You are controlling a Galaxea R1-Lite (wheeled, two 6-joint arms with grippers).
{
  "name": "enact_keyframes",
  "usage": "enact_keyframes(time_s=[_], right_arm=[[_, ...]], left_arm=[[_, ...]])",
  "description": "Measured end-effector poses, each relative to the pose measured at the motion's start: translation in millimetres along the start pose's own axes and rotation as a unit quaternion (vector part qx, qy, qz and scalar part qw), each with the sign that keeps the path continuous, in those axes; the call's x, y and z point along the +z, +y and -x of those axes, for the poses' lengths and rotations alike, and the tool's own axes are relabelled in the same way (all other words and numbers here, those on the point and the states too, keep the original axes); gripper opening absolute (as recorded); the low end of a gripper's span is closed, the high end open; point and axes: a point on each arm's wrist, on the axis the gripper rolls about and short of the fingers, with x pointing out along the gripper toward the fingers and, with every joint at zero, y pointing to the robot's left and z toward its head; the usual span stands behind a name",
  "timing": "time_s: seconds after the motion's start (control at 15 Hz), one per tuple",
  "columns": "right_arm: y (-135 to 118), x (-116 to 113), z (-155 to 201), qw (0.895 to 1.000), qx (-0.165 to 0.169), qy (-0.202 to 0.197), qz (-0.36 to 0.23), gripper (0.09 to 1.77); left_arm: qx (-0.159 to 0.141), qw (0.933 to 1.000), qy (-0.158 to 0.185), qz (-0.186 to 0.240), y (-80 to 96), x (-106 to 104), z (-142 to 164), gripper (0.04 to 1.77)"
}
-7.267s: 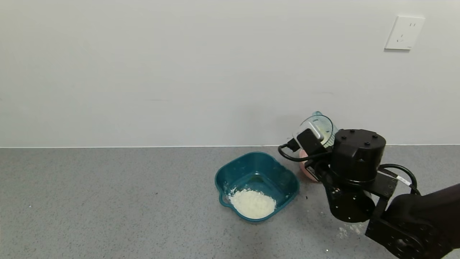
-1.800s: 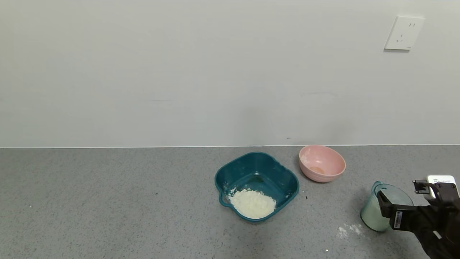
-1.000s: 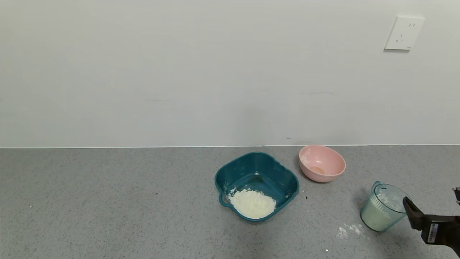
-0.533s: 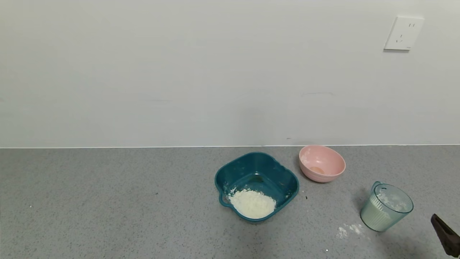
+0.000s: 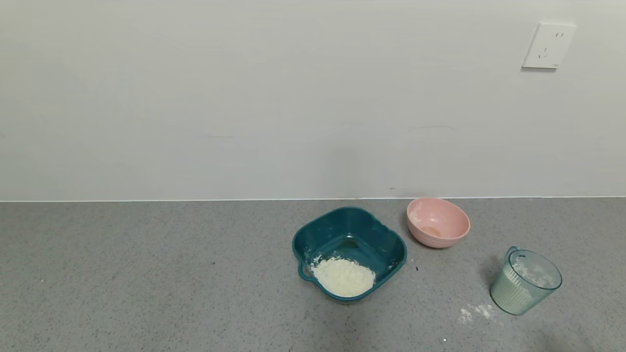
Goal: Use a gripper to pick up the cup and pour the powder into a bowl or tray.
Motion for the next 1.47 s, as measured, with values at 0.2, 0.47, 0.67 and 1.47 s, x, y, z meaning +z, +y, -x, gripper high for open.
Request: enact_keyframes(time_s=[0.2,0.47,0.67,1.47], right_arm=[[-6,-12,17,1.0,-0.006,-0.011,-0.006,1.7],[-11,-26,33,0.999,-0.012,-0.028,-0.013,1.7],[-13,-29,42,0.997,0.006,-0.069,-0.027,1.7],[-7,-49,50,0.987,0.147,-0.042,-0.052,1.7]], left_arm=[[0.0,1.0,0.0,0.0,0.0,0,0,1.72],[0.0,1.0,0.0,0.0,0.0,0,0,1.72],[0.0,1.0,0.0,0.0,0.0,0,0,1.72],[0.0,1.0,0.0,0.0,0.0,0,0,1.72]])
